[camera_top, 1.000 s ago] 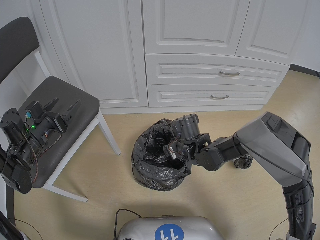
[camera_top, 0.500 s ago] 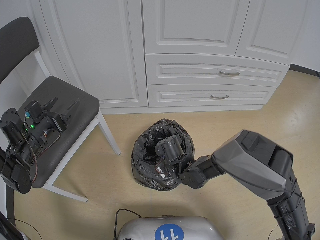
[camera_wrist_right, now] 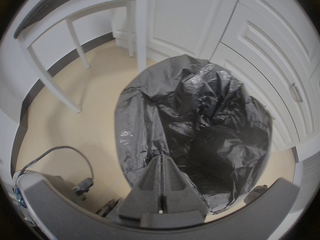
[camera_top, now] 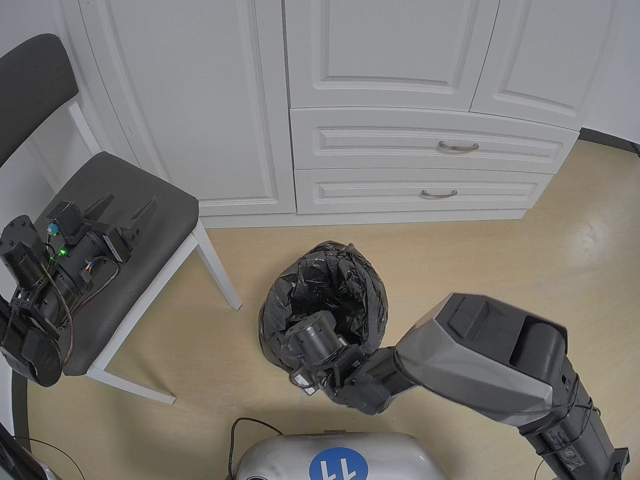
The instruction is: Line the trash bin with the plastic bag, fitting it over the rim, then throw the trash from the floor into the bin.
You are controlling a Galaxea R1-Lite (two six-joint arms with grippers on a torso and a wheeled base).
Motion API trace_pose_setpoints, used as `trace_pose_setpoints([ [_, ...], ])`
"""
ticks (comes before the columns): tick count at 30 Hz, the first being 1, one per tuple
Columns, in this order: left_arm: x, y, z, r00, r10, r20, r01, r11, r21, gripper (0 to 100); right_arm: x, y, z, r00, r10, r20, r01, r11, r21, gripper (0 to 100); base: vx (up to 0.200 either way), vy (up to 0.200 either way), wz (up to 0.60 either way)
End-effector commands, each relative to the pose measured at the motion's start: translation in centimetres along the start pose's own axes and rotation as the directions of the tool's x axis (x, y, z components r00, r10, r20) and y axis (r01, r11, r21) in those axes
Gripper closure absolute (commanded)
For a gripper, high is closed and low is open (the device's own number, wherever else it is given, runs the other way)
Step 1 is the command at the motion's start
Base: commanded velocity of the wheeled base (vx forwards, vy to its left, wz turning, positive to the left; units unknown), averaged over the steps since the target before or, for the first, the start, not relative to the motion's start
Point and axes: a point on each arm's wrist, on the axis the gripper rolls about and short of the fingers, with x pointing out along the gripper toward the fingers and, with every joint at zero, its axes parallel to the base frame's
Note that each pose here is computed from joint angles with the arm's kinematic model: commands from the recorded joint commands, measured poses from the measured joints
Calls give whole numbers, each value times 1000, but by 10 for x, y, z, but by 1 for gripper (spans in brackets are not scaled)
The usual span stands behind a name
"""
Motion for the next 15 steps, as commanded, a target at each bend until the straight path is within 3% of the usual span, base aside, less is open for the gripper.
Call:
trace_pose_setpoints([
  [1,0,0,1,1000,2,4,-2,1000,1,0,-16,17,6,999,37,21,-36,999,-29,100,0,0,0],
  [7,0,2,2,1000,6,8,-6,1000,2,0,-17,17,9,999,34,31,-33,999,-24,100,0,0,0],
  [15,1,2,2,1000,6,9,-6,1000,2,0,-10,-21,14,999,-25,32,24,999,34,100,0,0,0],
])
